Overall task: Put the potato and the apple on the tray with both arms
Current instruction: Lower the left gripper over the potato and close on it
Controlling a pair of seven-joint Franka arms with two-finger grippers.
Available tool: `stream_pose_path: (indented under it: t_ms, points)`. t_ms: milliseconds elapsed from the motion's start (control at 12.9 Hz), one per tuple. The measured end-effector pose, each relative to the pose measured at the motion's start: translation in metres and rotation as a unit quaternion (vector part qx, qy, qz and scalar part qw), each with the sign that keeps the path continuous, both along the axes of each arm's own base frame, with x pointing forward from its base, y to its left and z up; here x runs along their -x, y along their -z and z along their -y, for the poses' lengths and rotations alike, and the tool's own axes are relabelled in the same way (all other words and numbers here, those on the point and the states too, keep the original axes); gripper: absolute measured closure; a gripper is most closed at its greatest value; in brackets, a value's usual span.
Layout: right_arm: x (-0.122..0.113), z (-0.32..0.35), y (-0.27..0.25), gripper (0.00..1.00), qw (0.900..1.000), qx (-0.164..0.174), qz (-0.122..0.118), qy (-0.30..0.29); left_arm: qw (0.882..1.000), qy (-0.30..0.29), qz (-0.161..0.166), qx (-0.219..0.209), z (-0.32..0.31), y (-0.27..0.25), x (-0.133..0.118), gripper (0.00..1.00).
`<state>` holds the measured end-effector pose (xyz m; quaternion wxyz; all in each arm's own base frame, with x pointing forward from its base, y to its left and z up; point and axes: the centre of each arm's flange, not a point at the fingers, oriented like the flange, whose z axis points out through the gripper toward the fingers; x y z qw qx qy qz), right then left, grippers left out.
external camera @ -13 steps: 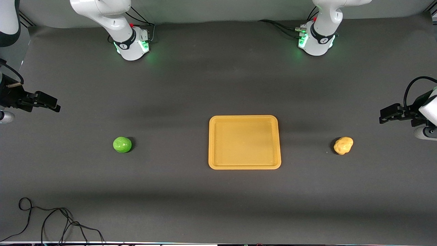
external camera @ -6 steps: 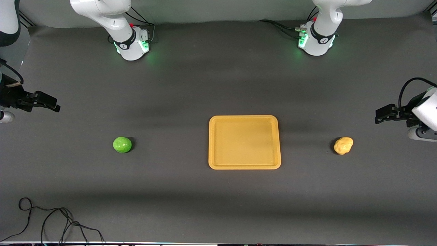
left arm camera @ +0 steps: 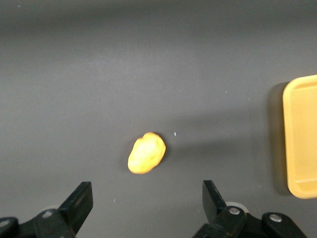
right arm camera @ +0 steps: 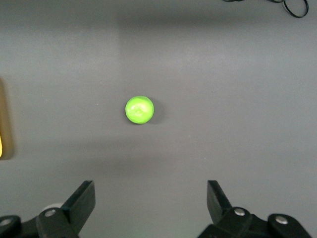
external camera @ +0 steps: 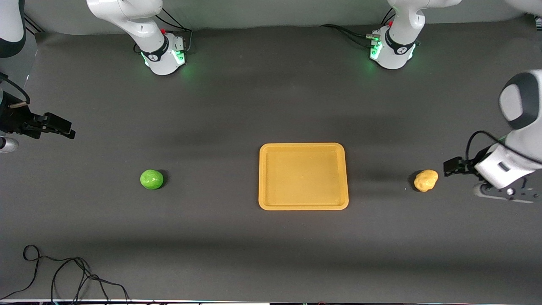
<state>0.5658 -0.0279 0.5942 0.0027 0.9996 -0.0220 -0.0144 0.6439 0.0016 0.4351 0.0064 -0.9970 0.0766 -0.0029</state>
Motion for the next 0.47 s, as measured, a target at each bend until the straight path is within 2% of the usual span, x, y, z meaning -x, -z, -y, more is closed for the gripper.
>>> stream_pose_path:
  t_ms: [233, 466]
  points:
    - [0.0, -0.005, 0.003, 0.0, 1.0, 0.0, -0.003, -0.004, 1.0, 0.013, 0.006, 0.0, 0.0, 0.041, -0.003, 0.01]
    - [0.0, -0.005, 0.005, 0.0, 1.0, 0.0, -0.006, -0.005, 0.999, 0.036, 0.028, -0.002, -0.002, 0.089, -0.002, 0.01]
